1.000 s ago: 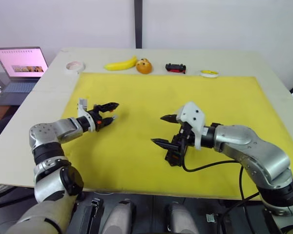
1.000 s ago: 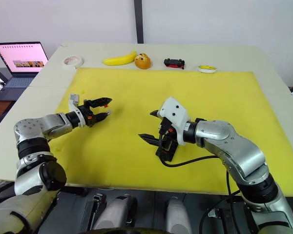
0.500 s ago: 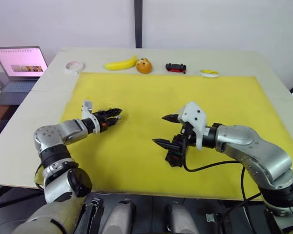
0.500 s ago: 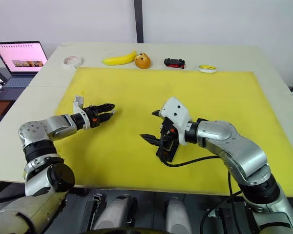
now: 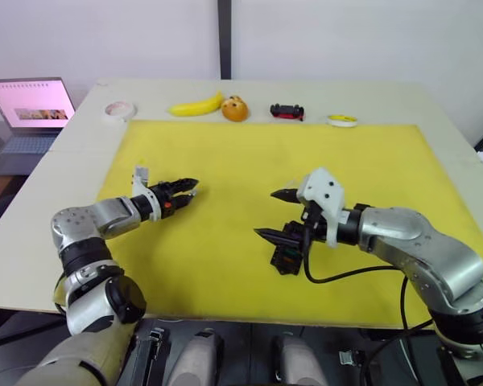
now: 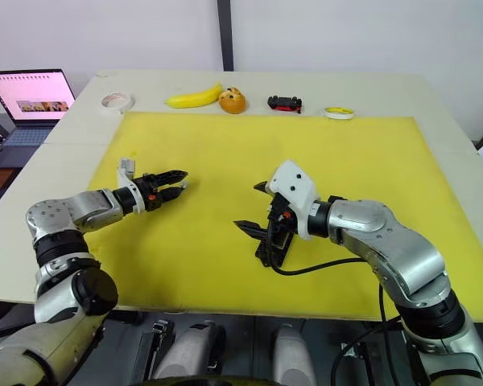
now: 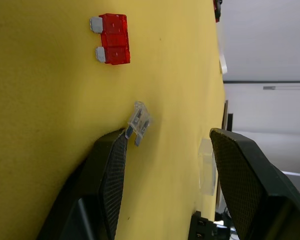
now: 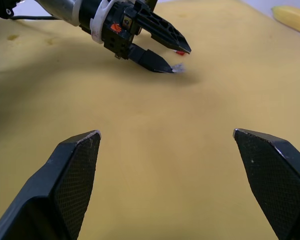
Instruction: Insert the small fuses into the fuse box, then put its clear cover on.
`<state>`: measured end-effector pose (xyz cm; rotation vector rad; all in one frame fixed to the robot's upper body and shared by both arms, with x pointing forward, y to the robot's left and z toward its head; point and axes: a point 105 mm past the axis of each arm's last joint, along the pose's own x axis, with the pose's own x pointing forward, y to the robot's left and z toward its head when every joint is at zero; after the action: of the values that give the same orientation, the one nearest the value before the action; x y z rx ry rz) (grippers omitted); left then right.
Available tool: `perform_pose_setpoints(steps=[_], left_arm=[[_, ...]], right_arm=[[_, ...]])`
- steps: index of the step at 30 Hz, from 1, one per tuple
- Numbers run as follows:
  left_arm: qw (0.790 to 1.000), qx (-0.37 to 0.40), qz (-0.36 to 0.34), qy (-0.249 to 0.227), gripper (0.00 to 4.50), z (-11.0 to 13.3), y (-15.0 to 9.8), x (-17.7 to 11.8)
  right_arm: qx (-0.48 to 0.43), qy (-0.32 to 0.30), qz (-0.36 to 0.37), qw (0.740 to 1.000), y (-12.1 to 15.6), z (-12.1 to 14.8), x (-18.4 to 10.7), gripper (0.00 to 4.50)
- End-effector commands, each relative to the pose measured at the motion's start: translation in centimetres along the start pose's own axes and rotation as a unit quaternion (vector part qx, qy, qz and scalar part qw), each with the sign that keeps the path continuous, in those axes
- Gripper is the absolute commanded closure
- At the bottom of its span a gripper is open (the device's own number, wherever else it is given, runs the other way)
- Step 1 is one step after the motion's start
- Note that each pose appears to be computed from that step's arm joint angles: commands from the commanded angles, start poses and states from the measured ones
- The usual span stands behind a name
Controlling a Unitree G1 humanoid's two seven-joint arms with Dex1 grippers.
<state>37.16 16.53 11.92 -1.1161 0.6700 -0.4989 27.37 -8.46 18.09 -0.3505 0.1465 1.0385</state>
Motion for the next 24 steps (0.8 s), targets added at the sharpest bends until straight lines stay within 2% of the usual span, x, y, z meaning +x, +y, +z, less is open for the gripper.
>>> perform_pose_setpoints(steps=[1, 8, 17, 20, 23, 24], left_arm=[[1.000, -0.009, 0.020, 0.005, 1.72, -0.50, 1.36, 0.07], [0.999, -0.017, 0.025, -0.011, 1.72, -0.47, 2.17, 0.26], [0.999, -0.021, 0.022, -0.021, 1.72, -0.05, 1.54, 0.70], [0.999, -0.022, 0.022, -0.023, 2.64, 0.09, 1.48, 0.71], [0.999, -0.021, 0.025, -0.021, 4.10, 0.09, 1.53, 0.71], [0.999, -0.021, 0.027, -0.020, 4.10, 0.08, 1.57, 0.71]], right_arm=[[-0.025, -0.017, -0.007, 1.000, -0.04, 1.25, -0.64, 0.00], [-0.028, -0.015, -0.010, 0.999, -0.27, 1.30, -0.78, 0.00], [-0.030, -0.011, -0.011, 0.999, -0.41, 1.28, -0.90, 0.00], [-0.030, -0.010, -0.010, 0.999, -0.40, 1.28, -0.92, 0.00], [-0.030, -0.010, -0.010, 0.999, -0.39, 1.29, -0.95, 0.00], [-0.030, -0.010, -0.010, 0.999, -0.40, 1.28, -0.96, 0.00]])
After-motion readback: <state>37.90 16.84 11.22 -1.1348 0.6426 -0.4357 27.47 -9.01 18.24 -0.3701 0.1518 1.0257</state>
